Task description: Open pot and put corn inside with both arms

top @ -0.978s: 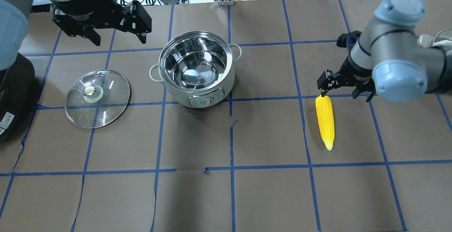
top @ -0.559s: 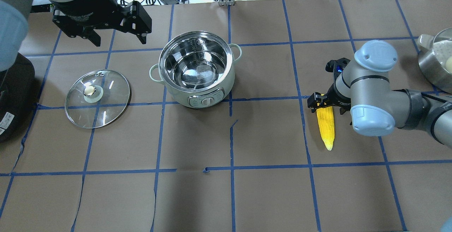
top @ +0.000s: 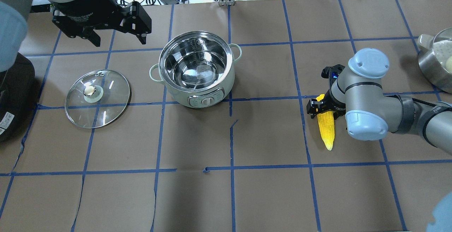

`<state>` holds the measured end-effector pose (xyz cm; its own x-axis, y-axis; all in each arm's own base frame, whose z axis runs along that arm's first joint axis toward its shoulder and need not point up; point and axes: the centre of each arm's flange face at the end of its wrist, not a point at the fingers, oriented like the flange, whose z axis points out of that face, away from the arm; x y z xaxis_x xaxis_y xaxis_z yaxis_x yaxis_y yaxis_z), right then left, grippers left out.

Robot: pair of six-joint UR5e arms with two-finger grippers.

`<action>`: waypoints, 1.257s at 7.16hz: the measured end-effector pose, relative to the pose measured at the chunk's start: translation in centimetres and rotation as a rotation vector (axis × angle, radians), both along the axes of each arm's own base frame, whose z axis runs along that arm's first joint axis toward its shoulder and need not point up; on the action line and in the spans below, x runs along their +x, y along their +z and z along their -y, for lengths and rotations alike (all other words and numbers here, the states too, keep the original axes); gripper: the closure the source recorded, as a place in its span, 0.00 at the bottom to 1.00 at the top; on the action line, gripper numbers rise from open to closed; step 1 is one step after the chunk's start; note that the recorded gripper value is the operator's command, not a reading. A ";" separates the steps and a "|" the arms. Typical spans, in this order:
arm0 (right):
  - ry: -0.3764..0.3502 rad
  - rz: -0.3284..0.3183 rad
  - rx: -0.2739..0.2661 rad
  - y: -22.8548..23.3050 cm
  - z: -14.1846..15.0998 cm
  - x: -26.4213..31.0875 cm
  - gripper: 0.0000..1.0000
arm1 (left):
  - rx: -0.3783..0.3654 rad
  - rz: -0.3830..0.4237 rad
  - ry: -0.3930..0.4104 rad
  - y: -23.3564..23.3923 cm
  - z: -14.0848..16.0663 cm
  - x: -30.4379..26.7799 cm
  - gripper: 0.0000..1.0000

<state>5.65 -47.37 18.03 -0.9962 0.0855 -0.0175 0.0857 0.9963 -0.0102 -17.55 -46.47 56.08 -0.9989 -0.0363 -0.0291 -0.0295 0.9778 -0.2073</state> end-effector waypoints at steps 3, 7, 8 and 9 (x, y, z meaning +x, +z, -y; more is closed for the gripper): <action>0.003 -0.015 -0.030 1.9 1.7 -0.3 1.00 | 0.000 0.001 -0.002 0.0 0.0 0.0 0.00; 0.080 0.013 -0.075 12.3 10.9 4.1 1.00 | 0.001 -0.003 0.000 -0.1 0.1 0.0 0.00; 0.119 0.033 -0.098 14.7 13.2 7.3 1.00 | 0.001 -0.004 -0.001 -0.1 0.1 -0.1 0.00; 0.148 0.049 -0.123 16.7 15.0 11.7 1.00 | -0.002 -0.004 -0.004 -0.1 0.2 -0.1 0.00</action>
<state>17.36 -62.41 34.70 -0.9954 -0.0676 -0.0681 -0.0582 0.9896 -0.1318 -17.62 -46.71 55.98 -0.9992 -0.0323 -0.0247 -0.0264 0.9774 -0.2097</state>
